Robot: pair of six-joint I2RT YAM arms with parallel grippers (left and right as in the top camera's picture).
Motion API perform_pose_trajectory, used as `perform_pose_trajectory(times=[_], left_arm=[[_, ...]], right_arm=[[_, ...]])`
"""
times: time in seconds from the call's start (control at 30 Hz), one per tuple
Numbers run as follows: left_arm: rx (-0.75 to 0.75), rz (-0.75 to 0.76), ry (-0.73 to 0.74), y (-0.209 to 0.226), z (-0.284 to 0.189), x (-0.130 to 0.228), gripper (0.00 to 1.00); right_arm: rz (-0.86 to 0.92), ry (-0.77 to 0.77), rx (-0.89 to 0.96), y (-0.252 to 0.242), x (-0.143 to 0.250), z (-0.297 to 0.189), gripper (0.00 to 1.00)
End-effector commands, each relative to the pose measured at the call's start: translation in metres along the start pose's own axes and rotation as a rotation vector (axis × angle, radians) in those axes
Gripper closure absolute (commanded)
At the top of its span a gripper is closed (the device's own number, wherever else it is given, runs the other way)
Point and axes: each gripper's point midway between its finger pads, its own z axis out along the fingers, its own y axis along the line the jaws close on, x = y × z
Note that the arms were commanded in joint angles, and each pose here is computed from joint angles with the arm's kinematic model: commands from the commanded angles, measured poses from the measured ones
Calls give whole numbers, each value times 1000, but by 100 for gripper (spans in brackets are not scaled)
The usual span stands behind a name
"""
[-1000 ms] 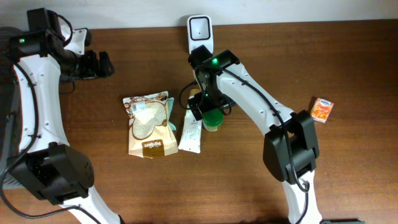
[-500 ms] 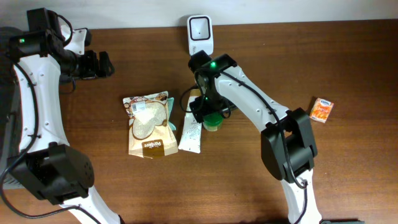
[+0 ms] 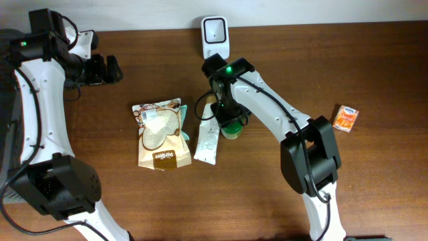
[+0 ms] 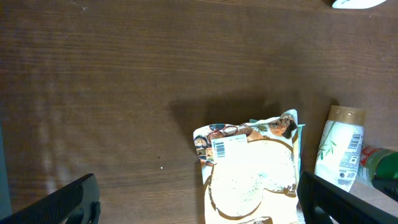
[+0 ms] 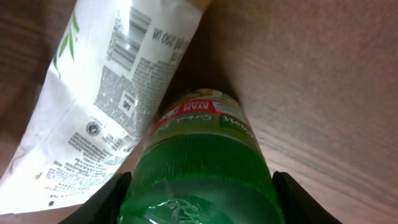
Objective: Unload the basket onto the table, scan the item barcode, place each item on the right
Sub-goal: 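Lower right gripper over the jar lid and align with it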
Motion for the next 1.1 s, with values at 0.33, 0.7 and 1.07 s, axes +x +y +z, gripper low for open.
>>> perform_pose_trajectory(times=[0.33, 0.7, 1.07], left_arm=[[4, 24, -27, -4, -11, -3, 1], [4, 24, -27, -4, -11, -3, 1], [4, 24, -27, -4, -11, -3, 1]], right_arm=[[-295, -64, 31, -1, -15, -33, 53], [-903, -32, 42, -18, -12, -32, 47], [-1289, -124, -132, -40, -7, -26, 37]])
